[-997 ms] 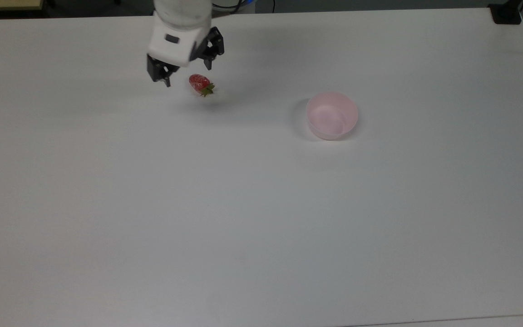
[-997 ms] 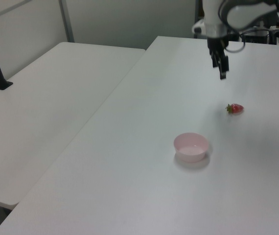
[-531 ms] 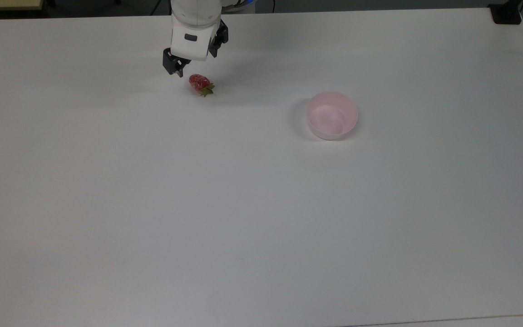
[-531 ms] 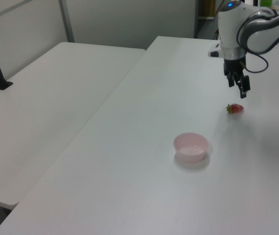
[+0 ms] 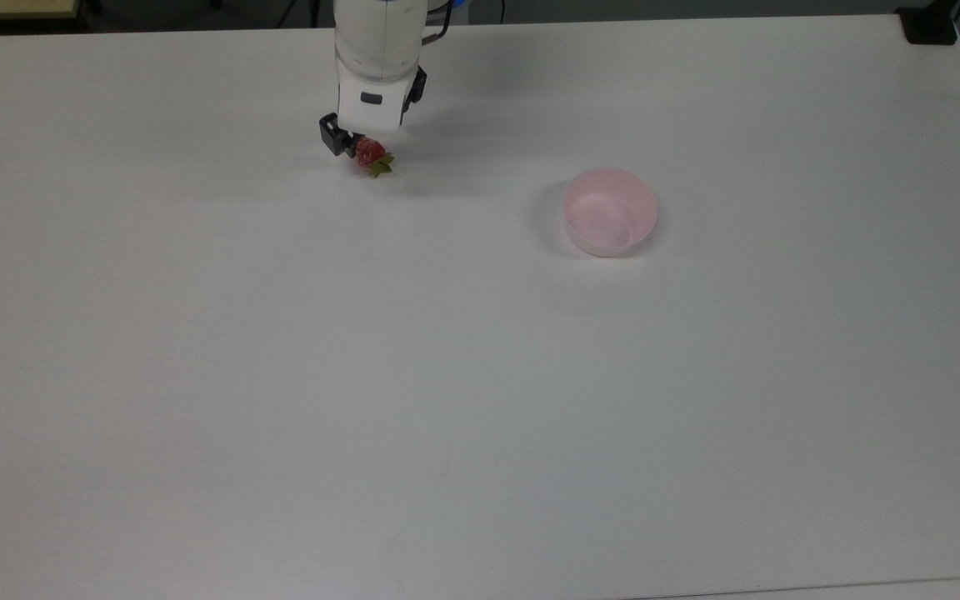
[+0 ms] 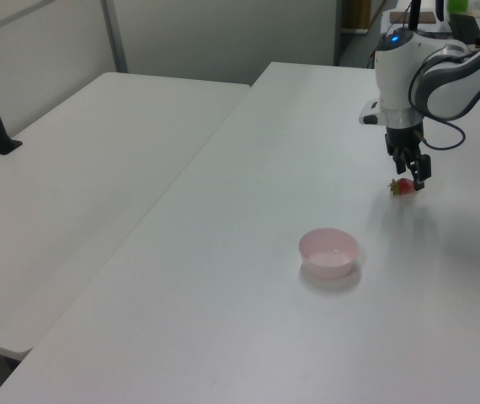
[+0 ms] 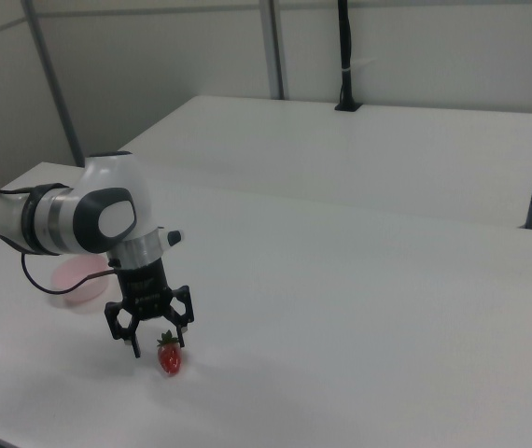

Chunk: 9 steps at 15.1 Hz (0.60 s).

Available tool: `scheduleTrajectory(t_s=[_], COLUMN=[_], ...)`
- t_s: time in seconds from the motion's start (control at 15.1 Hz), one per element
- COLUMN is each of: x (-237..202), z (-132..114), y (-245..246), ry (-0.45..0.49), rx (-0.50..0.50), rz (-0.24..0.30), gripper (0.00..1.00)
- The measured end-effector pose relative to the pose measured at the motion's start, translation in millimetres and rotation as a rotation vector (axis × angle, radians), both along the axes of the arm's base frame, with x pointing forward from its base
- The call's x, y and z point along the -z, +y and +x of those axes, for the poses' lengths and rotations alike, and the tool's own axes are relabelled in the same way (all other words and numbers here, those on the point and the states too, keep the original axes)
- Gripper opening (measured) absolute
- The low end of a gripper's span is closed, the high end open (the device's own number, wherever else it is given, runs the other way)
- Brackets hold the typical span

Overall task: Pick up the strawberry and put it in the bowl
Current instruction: 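Close the gripper around the red strawberry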

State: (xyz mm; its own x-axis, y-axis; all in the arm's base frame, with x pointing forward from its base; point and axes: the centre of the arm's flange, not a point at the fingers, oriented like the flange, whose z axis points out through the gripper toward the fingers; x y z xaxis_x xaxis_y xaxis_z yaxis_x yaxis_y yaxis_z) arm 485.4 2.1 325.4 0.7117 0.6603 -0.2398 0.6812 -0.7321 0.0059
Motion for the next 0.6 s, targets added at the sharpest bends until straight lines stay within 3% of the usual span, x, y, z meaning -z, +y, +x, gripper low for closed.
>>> scheduleTrajectory(t_s=[0.27,0.33,0.47,0.6], x=[15.3,18.3,21.7,23.4], z=[4.1,4.4,4.3,4.3], y=[0.7,0.5,0.3,0.3], ry=[-0.001,0.002,0.008,0.012], rx=[-0.02,-0.026,-0.03,-0.031], rz=[-0.01,-0.016,-0.019,-0.02], gripper=[0.76,0.69,0.67,0.48])
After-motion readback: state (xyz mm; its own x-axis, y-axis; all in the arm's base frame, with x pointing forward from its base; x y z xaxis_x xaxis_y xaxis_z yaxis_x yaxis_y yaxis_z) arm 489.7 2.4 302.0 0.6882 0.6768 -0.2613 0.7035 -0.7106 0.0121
